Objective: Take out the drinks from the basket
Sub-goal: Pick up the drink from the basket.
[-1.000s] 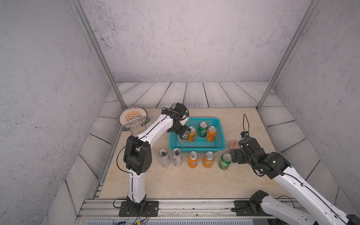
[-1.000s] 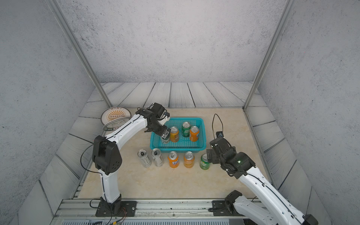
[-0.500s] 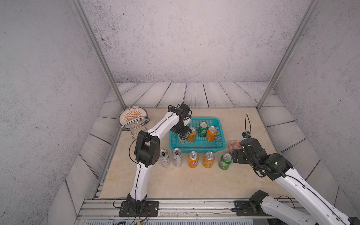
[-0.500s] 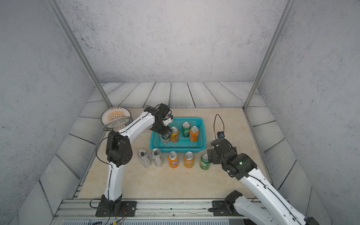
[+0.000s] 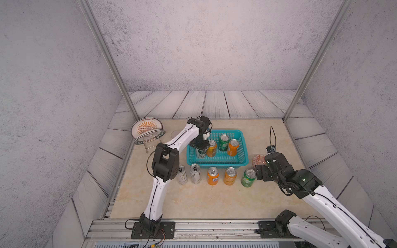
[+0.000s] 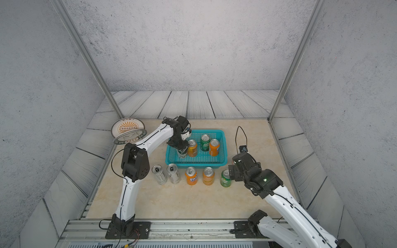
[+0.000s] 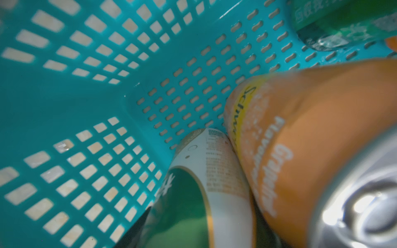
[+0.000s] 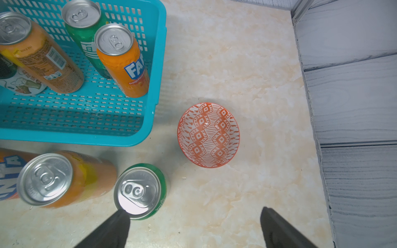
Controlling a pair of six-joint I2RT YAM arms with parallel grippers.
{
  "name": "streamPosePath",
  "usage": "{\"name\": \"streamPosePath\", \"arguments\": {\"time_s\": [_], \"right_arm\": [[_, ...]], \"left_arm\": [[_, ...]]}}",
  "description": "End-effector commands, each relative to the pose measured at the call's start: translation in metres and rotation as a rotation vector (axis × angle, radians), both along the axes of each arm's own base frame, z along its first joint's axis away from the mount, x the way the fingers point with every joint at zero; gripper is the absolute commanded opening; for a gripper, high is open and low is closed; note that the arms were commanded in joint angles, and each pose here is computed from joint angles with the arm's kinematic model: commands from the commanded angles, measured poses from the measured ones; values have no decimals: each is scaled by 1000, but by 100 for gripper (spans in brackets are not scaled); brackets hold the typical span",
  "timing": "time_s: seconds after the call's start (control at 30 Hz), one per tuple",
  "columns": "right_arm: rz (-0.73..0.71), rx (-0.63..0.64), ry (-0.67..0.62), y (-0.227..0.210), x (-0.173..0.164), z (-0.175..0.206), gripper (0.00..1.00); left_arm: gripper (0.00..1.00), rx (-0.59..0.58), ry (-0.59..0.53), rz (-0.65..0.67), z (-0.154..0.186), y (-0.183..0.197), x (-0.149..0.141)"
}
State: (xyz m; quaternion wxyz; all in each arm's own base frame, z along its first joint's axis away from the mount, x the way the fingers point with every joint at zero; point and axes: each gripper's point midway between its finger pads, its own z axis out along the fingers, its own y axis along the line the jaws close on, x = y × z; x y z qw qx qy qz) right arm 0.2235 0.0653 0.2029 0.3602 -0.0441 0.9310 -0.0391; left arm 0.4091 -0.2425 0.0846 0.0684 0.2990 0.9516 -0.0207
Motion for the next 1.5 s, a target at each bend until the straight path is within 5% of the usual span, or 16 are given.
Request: {"name": "streamPosePath", "arguments": {"time_s": [0.0, 0.73, 1.1, 1.47], "right_arm": [[-19, -9, -22, -7, -2, 1, 99], [-26, -12, -32, -12, -6, 7, 99], [-29, -7, -34, -12, -7, 10, 99], [-25, -10, -43, -12, -5, 13, 99]], "left_arm": [[65, 4, -17, -15, 15, -2, -5], [62, -145, -251, -59, 153, -9, -64], [62, -224, -345, -112, 218, -3, -126], [62, -306, -332, -85, 238, 36, -197]]}}
